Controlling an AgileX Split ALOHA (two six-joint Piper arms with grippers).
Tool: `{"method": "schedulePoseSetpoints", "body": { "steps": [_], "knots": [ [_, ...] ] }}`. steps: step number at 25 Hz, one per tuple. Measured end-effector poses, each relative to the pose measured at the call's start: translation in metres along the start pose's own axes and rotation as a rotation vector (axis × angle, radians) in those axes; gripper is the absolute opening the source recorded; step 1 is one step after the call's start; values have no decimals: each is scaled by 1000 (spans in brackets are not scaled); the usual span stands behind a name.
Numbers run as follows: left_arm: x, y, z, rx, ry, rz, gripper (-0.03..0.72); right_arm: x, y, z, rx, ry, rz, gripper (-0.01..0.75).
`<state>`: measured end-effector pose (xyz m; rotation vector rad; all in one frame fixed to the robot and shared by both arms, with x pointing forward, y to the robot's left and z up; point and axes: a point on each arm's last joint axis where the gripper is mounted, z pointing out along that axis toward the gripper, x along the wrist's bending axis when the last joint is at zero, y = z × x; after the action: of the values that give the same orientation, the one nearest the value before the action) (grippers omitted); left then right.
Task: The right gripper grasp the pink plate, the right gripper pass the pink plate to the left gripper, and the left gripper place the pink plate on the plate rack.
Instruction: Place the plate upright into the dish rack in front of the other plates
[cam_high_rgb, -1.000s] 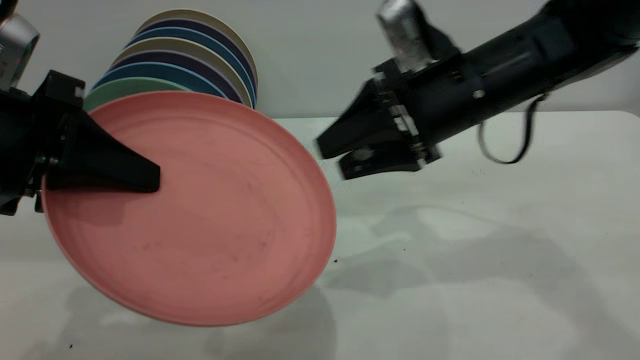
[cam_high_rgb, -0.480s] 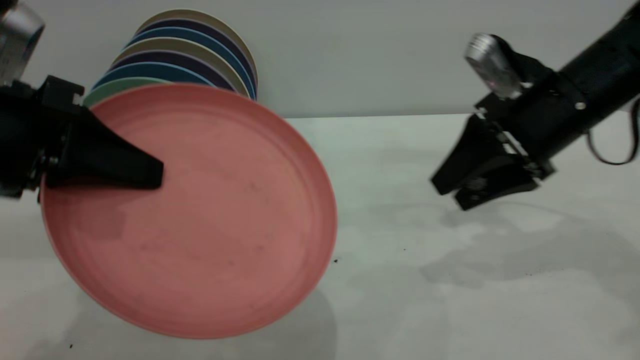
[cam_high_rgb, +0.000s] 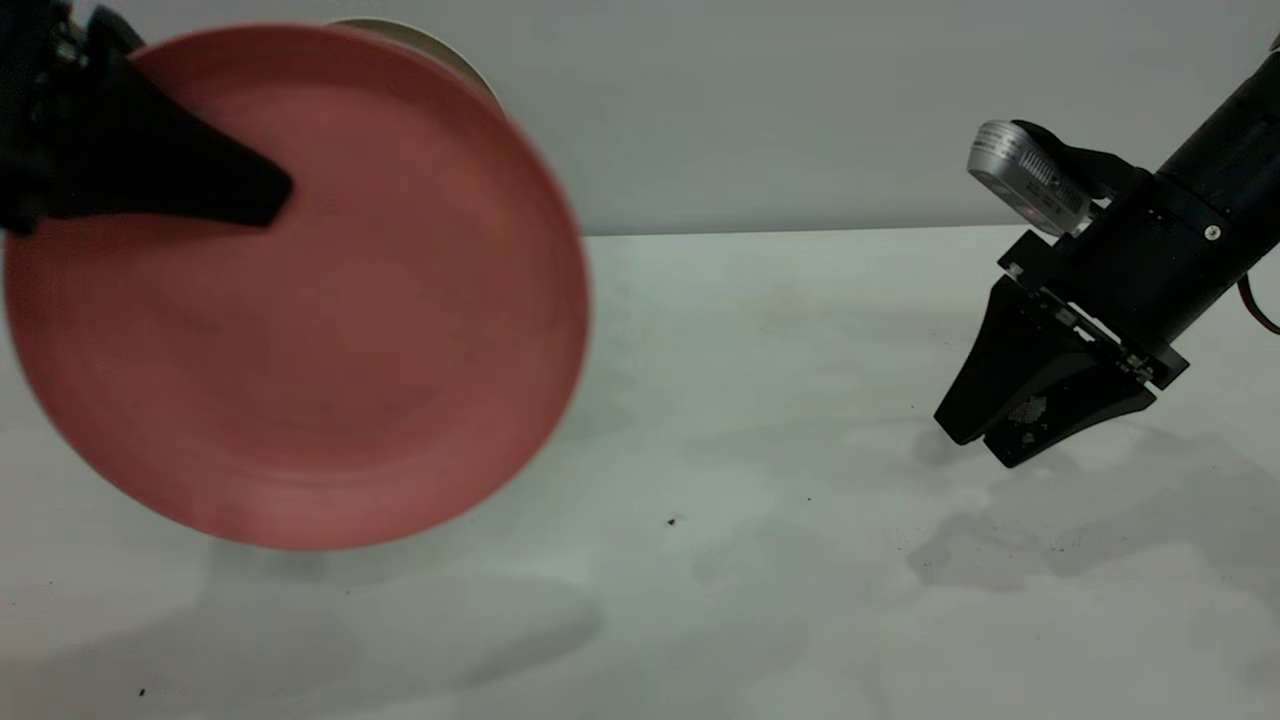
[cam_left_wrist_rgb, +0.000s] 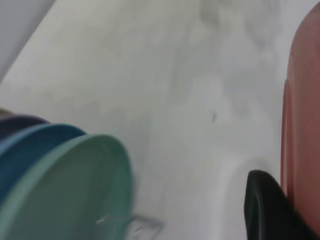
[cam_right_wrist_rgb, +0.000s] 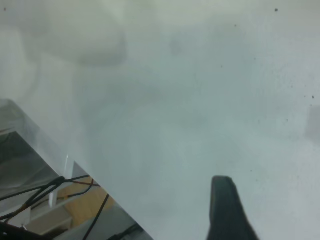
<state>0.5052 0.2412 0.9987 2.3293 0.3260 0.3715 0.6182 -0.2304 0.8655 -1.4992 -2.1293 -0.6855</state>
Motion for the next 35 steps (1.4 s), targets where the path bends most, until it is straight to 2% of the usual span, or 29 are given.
{"method": "schedulePoseSetpoints", "body": {
  "steps": [6, 10, 15, 21, 25, 31, 35],
  "knots": [
    [15, 3, -11, 133, 13, 272, 125, 0, 0, 0, 0, 0, 0, 465],
    [28, 14, -18, 138, 67, 374, 125, 0, 0, 0, 0, 0, 0, 465],
    [39, 26, -26, 127, 118, 408, 125, -2, 1, 0, -14, -24, 11, 465],
    [46, 27, -28, 149, 183, 417, 125, -10, -1, 0, 13, -116, 31, 465],
    [47, 23, -26, 177, 170, 438, 125, -14, -2, -1, 20, -157, 45, 465],
    [49, 17, -20, 212, 123, 461, 125, -14, -2, -1, 20, -162, 48, 465],
    [57, 17, -18, 223, 138, 468, 125, -14, -2, -1, 20, -163, 51, 463]
  ]
}}
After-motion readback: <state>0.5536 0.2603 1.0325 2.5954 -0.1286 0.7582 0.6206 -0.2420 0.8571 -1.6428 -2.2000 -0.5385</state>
